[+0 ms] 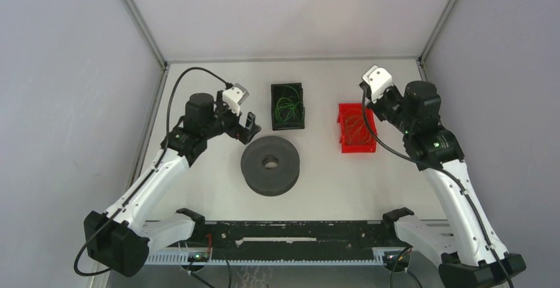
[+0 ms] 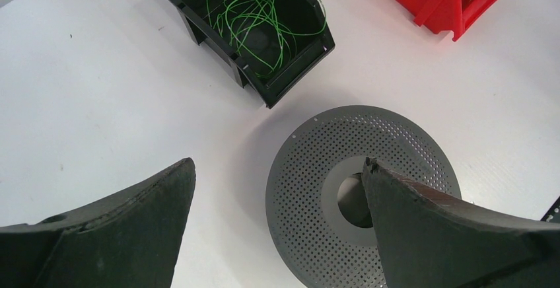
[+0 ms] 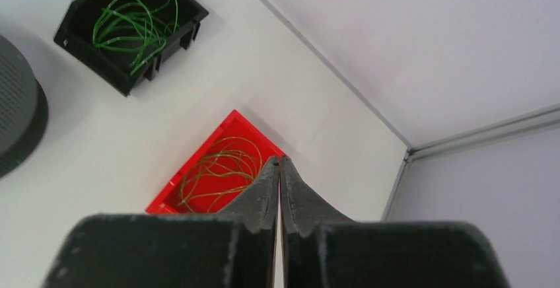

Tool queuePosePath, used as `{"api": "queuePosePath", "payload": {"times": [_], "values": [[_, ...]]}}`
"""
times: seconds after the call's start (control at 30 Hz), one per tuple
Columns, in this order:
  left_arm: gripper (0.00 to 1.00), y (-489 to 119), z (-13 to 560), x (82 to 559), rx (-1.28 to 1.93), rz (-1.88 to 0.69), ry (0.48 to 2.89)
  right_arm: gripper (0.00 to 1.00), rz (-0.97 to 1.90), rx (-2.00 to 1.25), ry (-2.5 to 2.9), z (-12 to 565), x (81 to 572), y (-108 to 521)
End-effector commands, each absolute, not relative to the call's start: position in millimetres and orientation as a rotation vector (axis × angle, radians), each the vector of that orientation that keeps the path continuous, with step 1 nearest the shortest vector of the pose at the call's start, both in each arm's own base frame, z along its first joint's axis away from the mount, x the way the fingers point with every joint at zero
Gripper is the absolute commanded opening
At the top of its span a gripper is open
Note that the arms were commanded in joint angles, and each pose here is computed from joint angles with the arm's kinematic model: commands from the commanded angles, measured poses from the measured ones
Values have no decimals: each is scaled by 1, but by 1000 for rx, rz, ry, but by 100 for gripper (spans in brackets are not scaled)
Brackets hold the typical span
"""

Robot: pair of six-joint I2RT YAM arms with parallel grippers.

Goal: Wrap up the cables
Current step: Pick up the cable from the storage box.

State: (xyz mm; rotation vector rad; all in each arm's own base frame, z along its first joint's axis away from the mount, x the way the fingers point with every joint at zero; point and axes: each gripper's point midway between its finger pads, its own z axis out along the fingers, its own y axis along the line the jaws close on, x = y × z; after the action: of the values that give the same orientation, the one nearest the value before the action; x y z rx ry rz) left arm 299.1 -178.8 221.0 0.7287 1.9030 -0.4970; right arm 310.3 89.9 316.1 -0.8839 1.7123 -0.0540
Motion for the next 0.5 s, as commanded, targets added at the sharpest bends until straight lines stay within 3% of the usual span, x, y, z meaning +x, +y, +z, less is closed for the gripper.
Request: {"api": "queuePosePath", "payload": {"times": [0.0,0.03,0.23,0.3,0.47], "values": [[100,-177,222,304,741,-475,1878,16,-72,-764,1833,297,324,81],[100,-178,221,303,745,-482,1881,28,-104,-729,1881,288,331,75],[100,-180,215,303,744,-502,1896,63,-60,-676,2124,220,354,71],[100,-180,213,303,745,-504,1900,69,-50,-661,2176,201,363,71],[100,-182,211,302,746,-517,1907,71,-65,-608,2293,159,389,62]]}}
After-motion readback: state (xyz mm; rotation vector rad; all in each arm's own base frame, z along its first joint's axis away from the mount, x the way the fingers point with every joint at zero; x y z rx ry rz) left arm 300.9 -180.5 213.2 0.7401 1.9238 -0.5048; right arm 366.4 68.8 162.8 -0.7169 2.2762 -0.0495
